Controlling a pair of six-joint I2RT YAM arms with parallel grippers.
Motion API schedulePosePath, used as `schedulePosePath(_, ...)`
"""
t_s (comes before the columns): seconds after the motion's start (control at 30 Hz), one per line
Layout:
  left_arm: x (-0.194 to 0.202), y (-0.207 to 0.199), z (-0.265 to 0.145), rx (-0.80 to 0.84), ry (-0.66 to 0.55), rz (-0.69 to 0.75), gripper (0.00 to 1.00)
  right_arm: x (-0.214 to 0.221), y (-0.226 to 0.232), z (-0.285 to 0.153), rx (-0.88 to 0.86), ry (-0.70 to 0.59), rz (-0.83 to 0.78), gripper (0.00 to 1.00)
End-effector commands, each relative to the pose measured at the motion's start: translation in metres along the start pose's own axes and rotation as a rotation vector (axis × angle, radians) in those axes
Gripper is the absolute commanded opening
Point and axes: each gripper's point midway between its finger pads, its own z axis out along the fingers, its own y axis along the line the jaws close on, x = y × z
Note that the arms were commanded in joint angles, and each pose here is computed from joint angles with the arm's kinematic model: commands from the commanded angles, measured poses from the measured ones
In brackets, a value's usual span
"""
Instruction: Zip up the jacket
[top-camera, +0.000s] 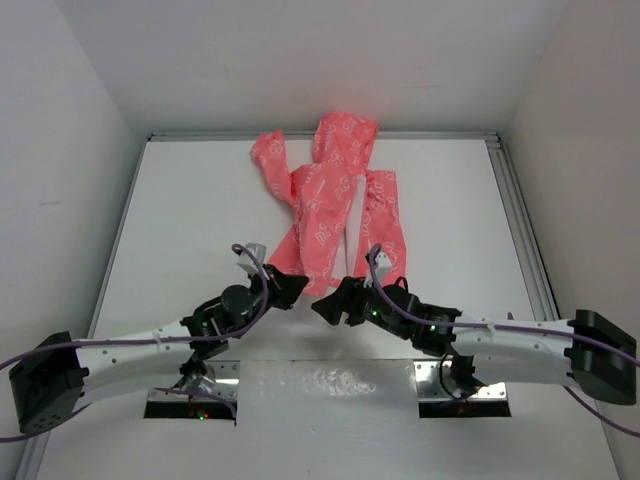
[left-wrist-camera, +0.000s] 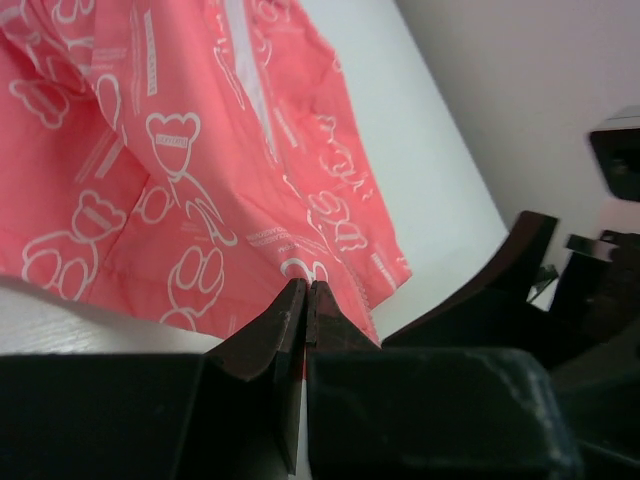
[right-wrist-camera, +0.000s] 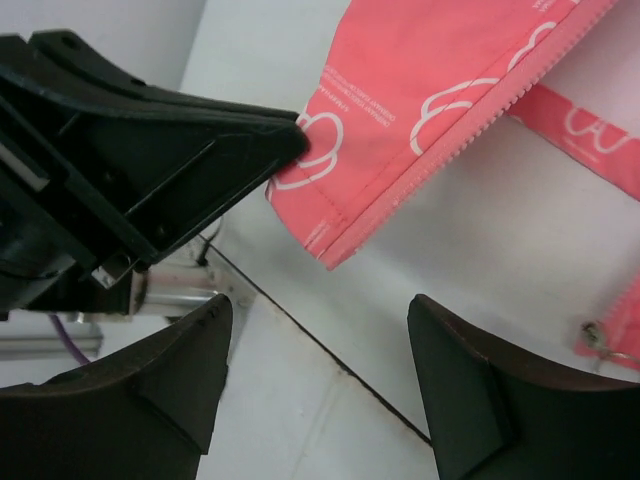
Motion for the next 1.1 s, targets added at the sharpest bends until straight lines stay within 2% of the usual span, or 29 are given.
schedulePosePath(0.0, -0.015, -0.009, -0.005, 0.057, -0.061, -0.019, 0.0, -0.024, 0.038, 0.006, -0.141, -0.07, 0.131, 0.71)
schedulePosePath(0.27, -0.012, -0.013, -0.015, 0.104, -0.053, -0.061, 0.0, -0.041, 0.056, 0.009, -0.248, -0.14, 0.193, 0.7)
schedulePosePath(0.6, -0.02, -0.016, -0.023, 0.131, -0.083, -0.111, 0.0, -0.029, 0.031, 0.009, -0.211, -0.148, 0.377, 0.64)
schedulePosePath(0.8, -0.021, -0.022, -0.023, 0.155, -0.08, -0.124, 0.0, -0.033, 0.026, 0.011, -0.183, -0.173, 0.387, 0.63)
schedulePosePath(0.93, -0.018, -0.025, -0.024, 0.17, -0.064, -0.129, 0.0, -0.046, 0.036, 0.015, -0.201, -0.211, 0.344, 0.57)
schedulePosePath(1.07, -0.017, -0.027, -0.026, 0.184, -0.057, -0.143, 0.0, -0.052, 0.034, 0.02, -0.187, -0.236, 0.351, 0.56)
